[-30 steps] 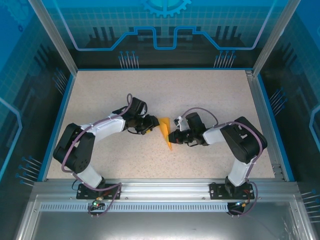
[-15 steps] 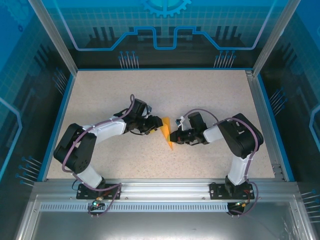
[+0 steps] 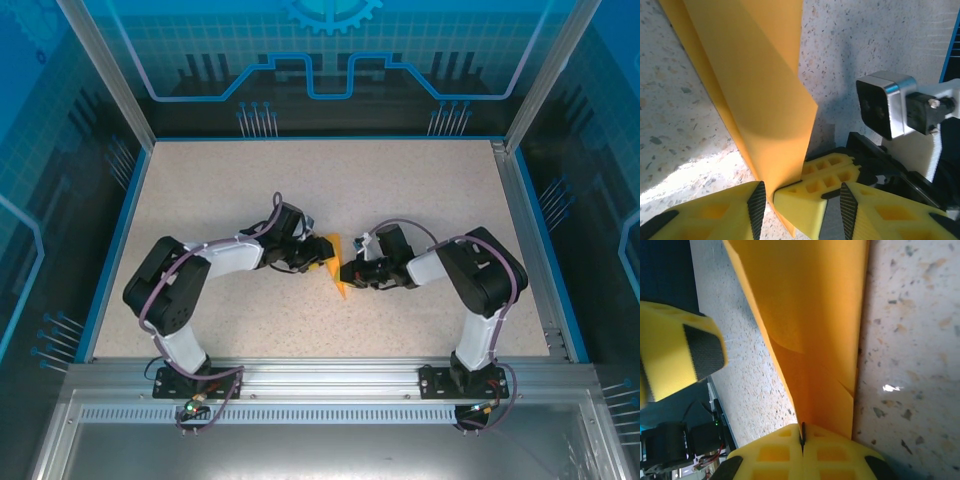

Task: Fold a paper plane with a square sheet of paper (pick it up from the middle)
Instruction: Fold the wing for the fifth time at the center of the table.

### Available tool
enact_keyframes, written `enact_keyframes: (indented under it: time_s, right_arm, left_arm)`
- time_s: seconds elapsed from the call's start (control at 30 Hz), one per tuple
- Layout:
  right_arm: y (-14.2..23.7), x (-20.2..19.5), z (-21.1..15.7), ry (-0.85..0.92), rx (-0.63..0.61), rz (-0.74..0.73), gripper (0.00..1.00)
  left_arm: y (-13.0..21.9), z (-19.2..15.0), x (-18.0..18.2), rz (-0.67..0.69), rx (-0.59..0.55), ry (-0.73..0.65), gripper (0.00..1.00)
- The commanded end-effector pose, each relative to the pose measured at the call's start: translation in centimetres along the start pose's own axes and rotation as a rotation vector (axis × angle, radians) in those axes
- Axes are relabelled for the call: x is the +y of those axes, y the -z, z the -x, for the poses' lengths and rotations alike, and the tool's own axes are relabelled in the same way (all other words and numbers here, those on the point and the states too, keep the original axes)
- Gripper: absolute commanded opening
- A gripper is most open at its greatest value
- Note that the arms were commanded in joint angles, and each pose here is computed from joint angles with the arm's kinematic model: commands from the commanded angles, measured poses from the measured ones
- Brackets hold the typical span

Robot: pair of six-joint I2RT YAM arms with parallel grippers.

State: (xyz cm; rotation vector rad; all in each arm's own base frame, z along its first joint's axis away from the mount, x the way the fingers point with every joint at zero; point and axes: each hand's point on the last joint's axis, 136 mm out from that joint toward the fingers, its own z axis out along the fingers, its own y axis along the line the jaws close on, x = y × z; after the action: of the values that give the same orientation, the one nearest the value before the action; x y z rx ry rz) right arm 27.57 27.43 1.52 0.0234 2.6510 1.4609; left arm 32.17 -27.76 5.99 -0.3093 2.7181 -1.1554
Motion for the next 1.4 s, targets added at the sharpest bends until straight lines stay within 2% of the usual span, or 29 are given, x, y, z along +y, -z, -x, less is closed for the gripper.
enact_keyframes:
  time_s: [0.0, 0.5, 0.8, 1.17, 1.37]
  right_arm:
    - [0.5, -2.8, -0.1, -0.093, -0.067, -0.115, 0.00]
    - [0.3, -1.8, 0.6, -0.144, -0.107, -0.101, 0.00]
    - [0.0, -1.4, 0.7, -0.139, -0.085, -0.093, 0.00]
    - [0.1, -1.3, 0.8, -0.143, -0.077, -0.093, 0.00]
    - [0.4, -1.5, 0.8, -0.143, -0.089, -0.108, 0.06]
  left_arm:
    - [-0.5, 0.5, -1.8, -0.049, 0.005, -0.037, 0.46]
    - [-1.7, 1.2, -3.1, -0.098, 0.032, -0.078, 0.47]
    - [-2.2, 1.6, -4.0, -0.125, 0.038, -0.101, 0.47]
    - [-3.6, 2.2, -3.2, -0.112, 0.036, -0.093, 0.47]
    - [-4.2, 2.8, -3.3, -0.110, 0.032, -0.095, 0.48]
